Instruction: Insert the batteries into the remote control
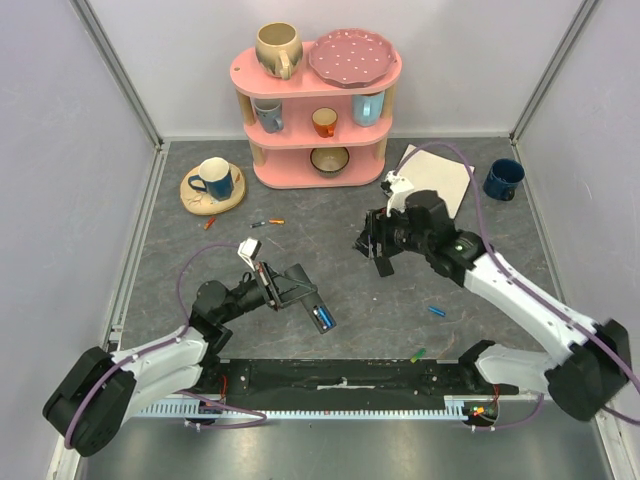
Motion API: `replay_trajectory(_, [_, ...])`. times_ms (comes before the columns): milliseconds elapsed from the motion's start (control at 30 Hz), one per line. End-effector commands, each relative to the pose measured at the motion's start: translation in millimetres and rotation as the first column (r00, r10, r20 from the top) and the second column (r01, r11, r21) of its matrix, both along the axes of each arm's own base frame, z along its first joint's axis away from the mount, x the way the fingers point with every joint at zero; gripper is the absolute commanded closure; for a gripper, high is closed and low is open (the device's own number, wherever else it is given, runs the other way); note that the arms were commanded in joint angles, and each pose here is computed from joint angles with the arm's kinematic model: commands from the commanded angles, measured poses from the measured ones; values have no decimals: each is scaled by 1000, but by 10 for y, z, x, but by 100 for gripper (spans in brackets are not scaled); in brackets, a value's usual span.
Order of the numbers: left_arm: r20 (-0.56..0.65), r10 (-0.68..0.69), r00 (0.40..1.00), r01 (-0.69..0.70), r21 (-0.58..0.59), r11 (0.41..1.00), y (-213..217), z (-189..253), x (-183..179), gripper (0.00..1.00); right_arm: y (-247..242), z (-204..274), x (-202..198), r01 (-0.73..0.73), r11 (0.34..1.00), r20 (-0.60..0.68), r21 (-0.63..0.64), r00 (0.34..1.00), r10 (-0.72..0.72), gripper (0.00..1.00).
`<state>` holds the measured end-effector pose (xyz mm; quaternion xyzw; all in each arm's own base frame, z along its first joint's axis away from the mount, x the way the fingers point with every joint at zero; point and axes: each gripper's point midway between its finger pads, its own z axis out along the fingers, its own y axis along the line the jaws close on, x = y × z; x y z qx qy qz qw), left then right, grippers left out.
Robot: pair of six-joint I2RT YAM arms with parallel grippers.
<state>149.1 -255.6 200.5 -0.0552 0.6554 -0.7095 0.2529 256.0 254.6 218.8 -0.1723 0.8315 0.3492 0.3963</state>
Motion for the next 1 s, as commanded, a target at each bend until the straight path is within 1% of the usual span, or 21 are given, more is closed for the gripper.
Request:
replay_trajectory(0, [74,10,997,-9,-5,1000,53,15,-74,98,-829,-1133,201,235,835,-50,-498,953,-298,32])
replay_trajectory(67, [80,10,997,-10,-7,1000,75,18,-105,98,-896,-1395,173,217,801,-81,-557,947,-312,34])
replay_trajectory(133, [85,11,996,-11,0,1000,91,5,-122,98,-925,-1511,167,206,787,-91,-582,945,-315,35])
replay_trajectory(167, [88,13,996,-14,4,1000,97,-1,-127,98,-967,-1563,183,214,769,-83,-603,941,-327,34])
replay_trajectory(300, [107,23,994,-25,22,999,123,-6,-144,98,-990,-1612,251,221,751,-71,-623,940,-335,31])
replay_trajectory(400, [115,19,993,-21,20,1000,128,4,-162,98,-920,-1609,322,211,756,-73,-620,944,-323,27])
replay_trajectory(533, [117,13,993,-15,19,1000,127,6,-174,98,-854,-1675,408,183,755,-84,-629,950,-301,25])
replay_trajectory(667, [123,9,992,-11,15,1000,128,26,-186,98,-819,-1821,414,144,756,-122,-638,951,-284,26])
replay_trajectory(800, [123,13,992,-16,17,1000,132,25,-178,98,-811,-1880,446,136,762,-132,-634,951,-279,27])
replay_trajectory(967, [124,14,992,-16,21,1000,128,29,-168,98,-786,-1944,497,121,787,-164,-605,948,-273,30])
